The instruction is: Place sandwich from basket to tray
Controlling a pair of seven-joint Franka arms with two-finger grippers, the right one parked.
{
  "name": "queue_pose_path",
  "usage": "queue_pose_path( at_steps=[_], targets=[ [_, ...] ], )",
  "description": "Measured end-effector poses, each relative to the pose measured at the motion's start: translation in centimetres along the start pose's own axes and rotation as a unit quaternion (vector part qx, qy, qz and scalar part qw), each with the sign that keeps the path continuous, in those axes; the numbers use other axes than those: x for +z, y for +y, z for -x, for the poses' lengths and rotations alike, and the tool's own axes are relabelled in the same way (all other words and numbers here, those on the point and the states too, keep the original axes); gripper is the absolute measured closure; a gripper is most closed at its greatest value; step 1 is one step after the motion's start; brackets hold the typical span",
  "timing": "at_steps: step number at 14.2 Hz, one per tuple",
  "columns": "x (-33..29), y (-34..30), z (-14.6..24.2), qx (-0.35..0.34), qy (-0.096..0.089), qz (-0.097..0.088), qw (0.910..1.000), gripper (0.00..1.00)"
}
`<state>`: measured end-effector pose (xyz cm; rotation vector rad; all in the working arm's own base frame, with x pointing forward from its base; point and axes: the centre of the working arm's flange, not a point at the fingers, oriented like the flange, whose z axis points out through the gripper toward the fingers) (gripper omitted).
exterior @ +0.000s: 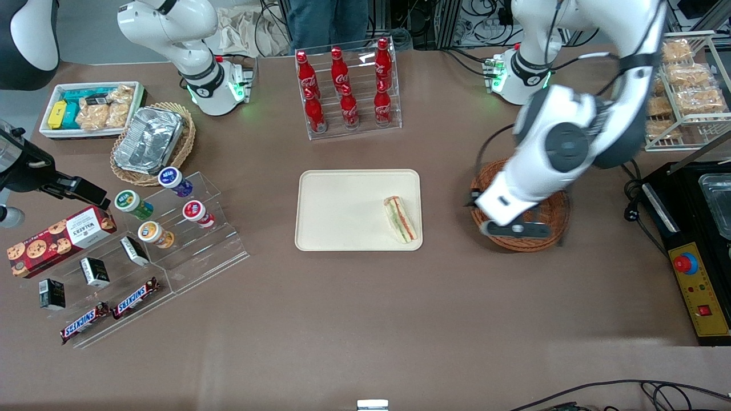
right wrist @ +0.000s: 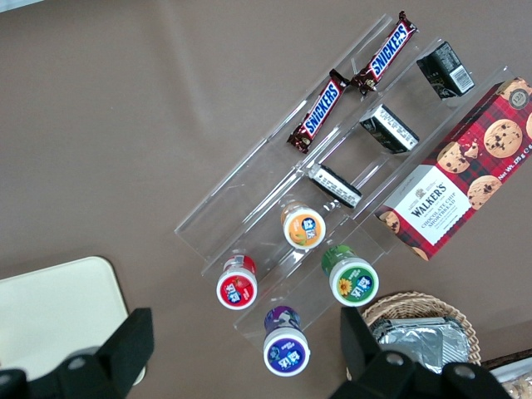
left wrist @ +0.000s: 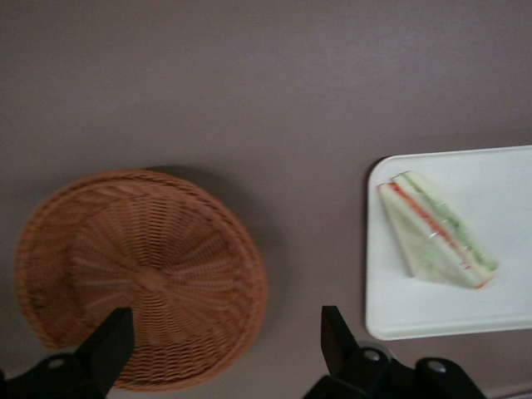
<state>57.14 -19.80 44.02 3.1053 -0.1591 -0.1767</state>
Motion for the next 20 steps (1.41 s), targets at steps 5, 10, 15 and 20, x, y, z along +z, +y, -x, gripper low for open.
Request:
queue_pose_path(
  at_steps=[5, 10, 15, 20],
  targets=[
    [-4.9, -12.1, 0.6, 0.009, 0.019, 0.004, 0.9998, 0.00],
    [-7.3, -15.4, 1.9, 0.008, 0.033, -0.047, 0.9983, 0.00],
    [-10.7, -12.5, 4.3, 0.018, 0.047, -0.077, 0.9957, 0.00],
    [-12.0, -12.9, 5.4, -0.031, 0.055, -0.031, 0.9975, 0.00]
  ],
)
